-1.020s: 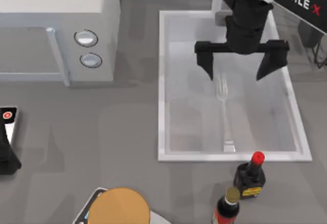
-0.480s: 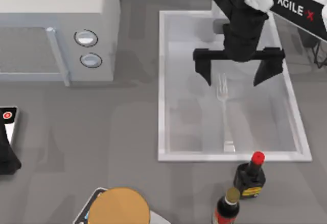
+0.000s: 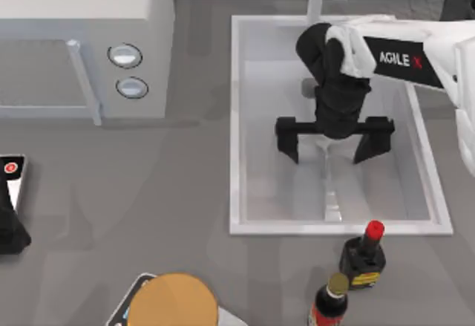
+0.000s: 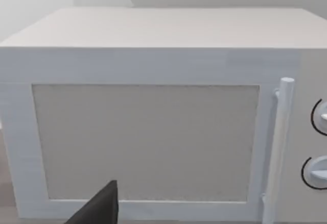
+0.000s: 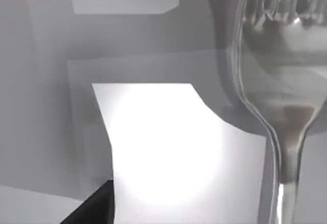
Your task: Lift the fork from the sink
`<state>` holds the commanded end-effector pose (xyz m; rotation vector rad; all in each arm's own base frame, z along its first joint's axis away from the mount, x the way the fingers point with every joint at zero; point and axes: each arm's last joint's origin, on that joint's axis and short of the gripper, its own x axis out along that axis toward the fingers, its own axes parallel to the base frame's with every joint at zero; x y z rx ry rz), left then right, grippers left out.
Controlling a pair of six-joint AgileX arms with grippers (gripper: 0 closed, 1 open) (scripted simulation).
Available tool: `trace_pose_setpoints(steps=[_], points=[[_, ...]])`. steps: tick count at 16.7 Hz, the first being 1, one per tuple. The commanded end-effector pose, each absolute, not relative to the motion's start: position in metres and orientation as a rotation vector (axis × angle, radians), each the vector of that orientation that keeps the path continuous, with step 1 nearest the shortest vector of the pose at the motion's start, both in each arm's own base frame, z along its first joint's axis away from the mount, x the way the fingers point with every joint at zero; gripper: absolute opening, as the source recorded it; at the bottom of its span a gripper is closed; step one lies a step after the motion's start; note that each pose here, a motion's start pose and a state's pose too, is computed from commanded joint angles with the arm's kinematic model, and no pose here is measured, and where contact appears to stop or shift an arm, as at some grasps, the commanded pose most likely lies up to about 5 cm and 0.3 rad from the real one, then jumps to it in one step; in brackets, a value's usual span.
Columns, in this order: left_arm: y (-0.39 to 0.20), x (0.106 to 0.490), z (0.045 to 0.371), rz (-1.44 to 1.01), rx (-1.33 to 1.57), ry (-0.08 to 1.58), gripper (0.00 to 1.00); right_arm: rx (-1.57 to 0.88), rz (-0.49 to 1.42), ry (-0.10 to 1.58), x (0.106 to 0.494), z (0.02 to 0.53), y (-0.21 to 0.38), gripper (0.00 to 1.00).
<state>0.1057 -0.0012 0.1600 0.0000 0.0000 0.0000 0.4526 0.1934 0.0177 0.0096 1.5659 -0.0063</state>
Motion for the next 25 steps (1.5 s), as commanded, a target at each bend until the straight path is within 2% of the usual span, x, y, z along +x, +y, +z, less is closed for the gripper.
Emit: trace_pose_setpoints(steps=[5,18,25], points=[[-0.0012,0.1057,0.1600,0.000,0.000,0.000,1.00,0.008,-0.008,1.571,0.4511,0.0114,0.1929,1.00],[-0.0012,0.1057,0.1600,0.000,0.000,0.000,1.00,0.008,-0.008,1.571,0.4511,0.0114,0.1929,0.02],[-0.0012,0.1057,0.1600,0.000,0.000,0.000,1.00,0.008,-0.008,1.571,0.4511,0.0114,0.1929,0.00]])
